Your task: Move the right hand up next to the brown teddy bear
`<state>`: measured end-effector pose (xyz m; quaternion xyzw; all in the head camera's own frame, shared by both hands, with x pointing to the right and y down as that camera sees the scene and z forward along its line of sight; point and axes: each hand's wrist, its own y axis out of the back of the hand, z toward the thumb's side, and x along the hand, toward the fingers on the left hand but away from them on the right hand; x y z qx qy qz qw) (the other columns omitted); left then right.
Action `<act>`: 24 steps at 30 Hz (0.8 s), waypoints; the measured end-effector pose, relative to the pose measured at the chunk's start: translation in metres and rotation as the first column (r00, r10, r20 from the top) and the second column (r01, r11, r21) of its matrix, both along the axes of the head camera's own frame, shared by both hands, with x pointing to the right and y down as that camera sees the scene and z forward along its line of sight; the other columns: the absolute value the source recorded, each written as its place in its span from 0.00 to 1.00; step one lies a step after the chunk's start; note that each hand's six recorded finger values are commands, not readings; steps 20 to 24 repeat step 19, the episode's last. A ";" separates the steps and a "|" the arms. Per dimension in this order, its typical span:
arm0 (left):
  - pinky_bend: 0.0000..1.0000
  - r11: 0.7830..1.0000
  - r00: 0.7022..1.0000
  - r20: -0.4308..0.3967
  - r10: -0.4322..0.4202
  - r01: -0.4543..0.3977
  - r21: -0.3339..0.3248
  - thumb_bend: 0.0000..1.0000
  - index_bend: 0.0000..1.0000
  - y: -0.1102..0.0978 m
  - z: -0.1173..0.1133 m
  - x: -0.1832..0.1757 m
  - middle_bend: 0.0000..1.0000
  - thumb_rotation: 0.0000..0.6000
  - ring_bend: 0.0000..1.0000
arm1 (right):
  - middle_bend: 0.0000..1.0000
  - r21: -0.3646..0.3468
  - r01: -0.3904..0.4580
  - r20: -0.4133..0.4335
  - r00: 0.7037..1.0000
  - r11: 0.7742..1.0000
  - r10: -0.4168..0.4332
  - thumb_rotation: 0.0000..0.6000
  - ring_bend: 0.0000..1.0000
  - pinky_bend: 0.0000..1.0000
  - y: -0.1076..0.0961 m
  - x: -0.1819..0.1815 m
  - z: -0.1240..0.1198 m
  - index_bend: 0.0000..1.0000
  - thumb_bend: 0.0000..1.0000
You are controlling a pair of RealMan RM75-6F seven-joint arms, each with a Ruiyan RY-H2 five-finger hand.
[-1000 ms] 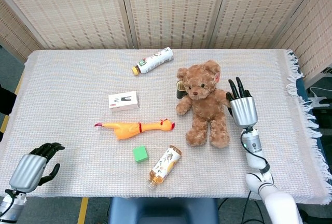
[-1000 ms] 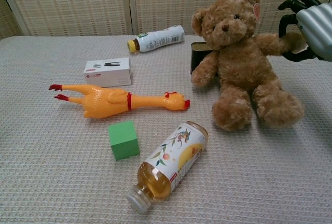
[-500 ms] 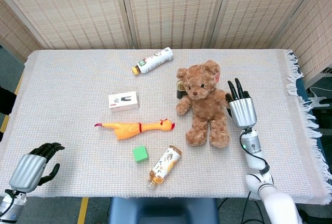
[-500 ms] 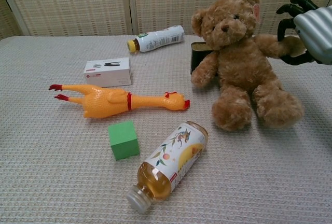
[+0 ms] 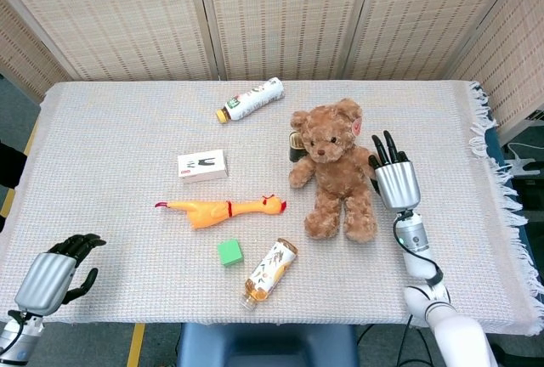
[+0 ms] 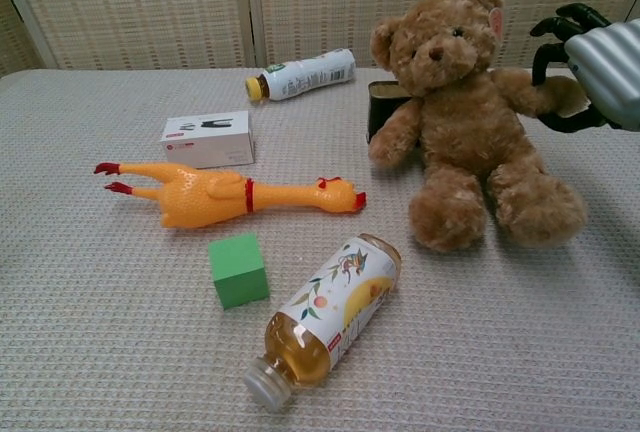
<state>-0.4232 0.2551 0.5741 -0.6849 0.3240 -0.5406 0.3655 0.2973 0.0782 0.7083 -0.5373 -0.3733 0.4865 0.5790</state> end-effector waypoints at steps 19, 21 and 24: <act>0.42 1.000 1.000 0.014 -0.001 0.001 0.004 0.44 0.27 -0.001 0.001 -0.001 0.23 1.00 0.22 | 0.05 -0.344 -0.097 0.203 0.963 0.934 0.175 1.00 0.00 0.37 0.093 0.084 -0.099 0.00 0.15; 0.42 1.000 1.000 0.014 -0.001 0.001 0.004 0.44 0.27 -0.001 0.001 -0.001 0.23 1.00 0.22 | 0.05 -0.344 -0.097 0.203 0.963 0.934 0.175 1.00 0.00 0.37 0.093 0.084 -0.099 0.00 0.15; 0.42 1.000 1.000 0.014 -0.001 0.001 0.004 0.44 0.27 -0.001 0.001 -0.001 0.23 1.00 0.22 | 0.05 -0.344 -0.097 0.203 0.963 0.934 0.175 1.00 0.00 0.37 0.093 0.084 -0.099 0.00 0.15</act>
